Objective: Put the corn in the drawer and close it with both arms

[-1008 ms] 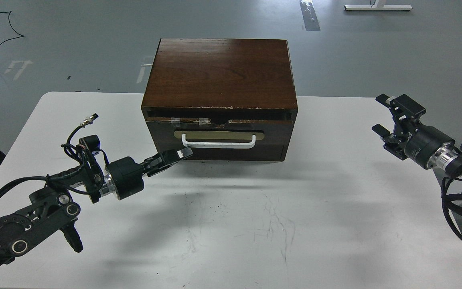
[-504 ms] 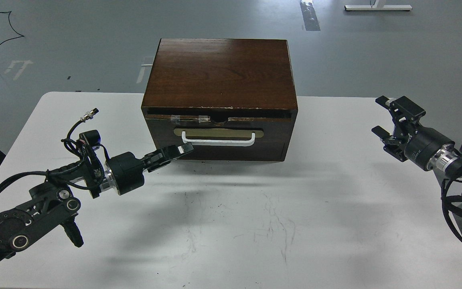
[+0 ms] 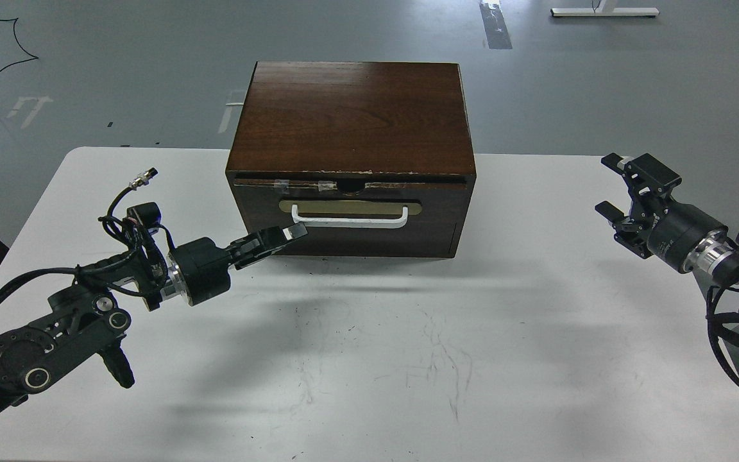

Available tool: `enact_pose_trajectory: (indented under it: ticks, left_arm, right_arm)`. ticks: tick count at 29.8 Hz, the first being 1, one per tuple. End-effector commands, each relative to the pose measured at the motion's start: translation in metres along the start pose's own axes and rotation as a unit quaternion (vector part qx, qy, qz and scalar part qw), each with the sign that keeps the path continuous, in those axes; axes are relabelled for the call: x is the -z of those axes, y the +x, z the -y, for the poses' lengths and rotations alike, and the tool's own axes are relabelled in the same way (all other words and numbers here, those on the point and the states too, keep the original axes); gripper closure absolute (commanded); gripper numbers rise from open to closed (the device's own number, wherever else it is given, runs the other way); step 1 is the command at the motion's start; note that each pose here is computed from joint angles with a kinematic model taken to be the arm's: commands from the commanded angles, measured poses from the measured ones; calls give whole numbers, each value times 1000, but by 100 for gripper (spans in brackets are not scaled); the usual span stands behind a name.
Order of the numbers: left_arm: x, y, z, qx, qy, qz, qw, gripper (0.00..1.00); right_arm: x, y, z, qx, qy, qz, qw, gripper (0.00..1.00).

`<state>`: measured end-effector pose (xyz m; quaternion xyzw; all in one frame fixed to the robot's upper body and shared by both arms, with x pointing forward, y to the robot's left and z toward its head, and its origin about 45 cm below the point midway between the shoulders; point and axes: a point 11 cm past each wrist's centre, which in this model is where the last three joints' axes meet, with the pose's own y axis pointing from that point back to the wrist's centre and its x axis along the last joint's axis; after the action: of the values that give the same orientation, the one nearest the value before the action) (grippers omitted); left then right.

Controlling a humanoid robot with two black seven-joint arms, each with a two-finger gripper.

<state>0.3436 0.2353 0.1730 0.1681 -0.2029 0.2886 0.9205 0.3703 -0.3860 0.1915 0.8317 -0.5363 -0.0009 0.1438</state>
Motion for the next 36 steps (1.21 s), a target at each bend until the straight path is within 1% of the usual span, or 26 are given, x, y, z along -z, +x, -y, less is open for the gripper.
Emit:
enact_pose_trajectory:
  ticks: [1, 10, 23, 29, 36]
  left_arm:
    - [1, 2, 3, -1, 2, 1, 1000, 100]
    - [0, 8, 11, -1, 1, 0, 1000, 100]
    - [0, 3, 8, 16, 1, -8, 1000, 100]
    - [0, 3, -6, 45, 10, -11, 999, 100]
    - [-7, -11, -30, 97, 12, -20, 995, 100]
  right_arm:
    - [-2, 0, -1, 0, -2, 1, 1000, 0]
    - [-4, 0, -2, -1, -3, 2, 1000, 0]
    - [-4, -2, -2, 0, -3, 3, 1000, 0]
    - [-4, -2, -2, 0, -3, 3, 1000, 0]
    - [-4, -2, -2, 0, -3, 4, 1000, 0]
